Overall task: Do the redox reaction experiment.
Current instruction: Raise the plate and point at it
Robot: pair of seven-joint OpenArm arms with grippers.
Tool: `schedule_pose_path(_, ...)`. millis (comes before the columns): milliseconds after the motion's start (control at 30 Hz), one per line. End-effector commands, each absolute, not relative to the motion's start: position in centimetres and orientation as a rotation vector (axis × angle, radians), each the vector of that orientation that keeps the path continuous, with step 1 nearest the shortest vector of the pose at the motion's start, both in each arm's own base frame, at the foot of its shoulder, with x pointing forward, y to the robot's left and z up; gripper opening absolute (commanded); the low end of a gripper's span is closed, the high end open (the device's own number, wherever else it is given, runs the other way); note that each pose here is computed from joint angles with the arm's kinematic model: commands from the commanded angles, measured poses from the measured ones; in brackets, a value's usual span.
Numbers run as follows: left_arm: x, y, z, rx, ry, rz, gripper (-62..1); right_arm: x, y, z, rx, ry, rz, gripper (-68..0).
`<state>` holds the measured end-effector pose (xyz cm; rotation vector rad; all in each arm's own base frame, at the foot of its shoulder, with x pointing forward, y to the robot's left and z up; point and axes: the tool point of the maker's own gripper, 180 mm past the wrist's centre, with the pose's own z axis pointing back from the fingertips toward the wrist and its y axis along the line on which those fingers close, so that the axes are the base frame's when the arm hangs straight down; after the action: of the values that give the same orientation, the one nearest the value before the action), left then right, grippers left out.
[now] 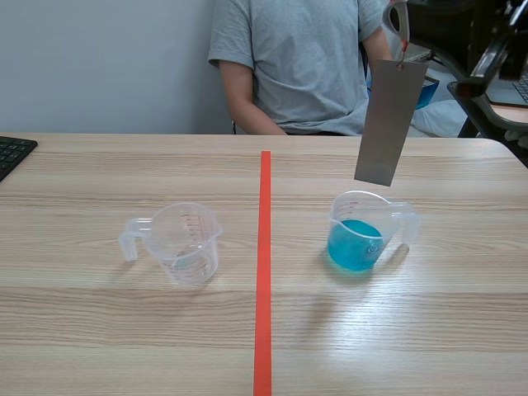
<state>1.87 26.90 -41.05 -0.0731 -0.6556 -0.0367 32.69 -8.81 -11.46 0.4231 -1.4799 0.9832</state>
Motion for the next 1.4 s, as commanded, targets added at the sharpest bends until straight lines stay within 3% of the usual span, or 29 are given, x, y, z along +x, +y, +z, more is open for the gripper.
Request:
schedule_pose_path(0, 2.7, 26.8, -40.5, -0.091, -0.680, -0.064, -57.3, 32.7, -9.0, -9.7, 0.414, -1.528, 0.999, -66.2)
schedule_pose_path(500, 7.6, 24.6, -36.3, -0.298, -0.748, -0.382, -57.3, 32.7, -9.0, -9.7, 0.413, -1.525, 0.999, -66.3)
schedule_pose_path(833, 16.1, 19.2, -29.4, -0.514, -0.975, -0.695, -57.3, 32.7, -9.0, -9.7, 0.412, -1.526, 1.000, -66.2)
schedule_pose_path(1133, 22.1, 14.1, -23.8, -0.585, -1.181, -0.909, -57.3, 32.6, -9.1, -9.6, 0.421, -1.520, 1.003, -66.2)
schedule_pose_path(1367, 25.2, 10.4, -24.6, -0.572, -1.219, -0.950, -57.3, 32.5, -9.1, -9.5, 0.424, -1.523, 1.004, -66.2)
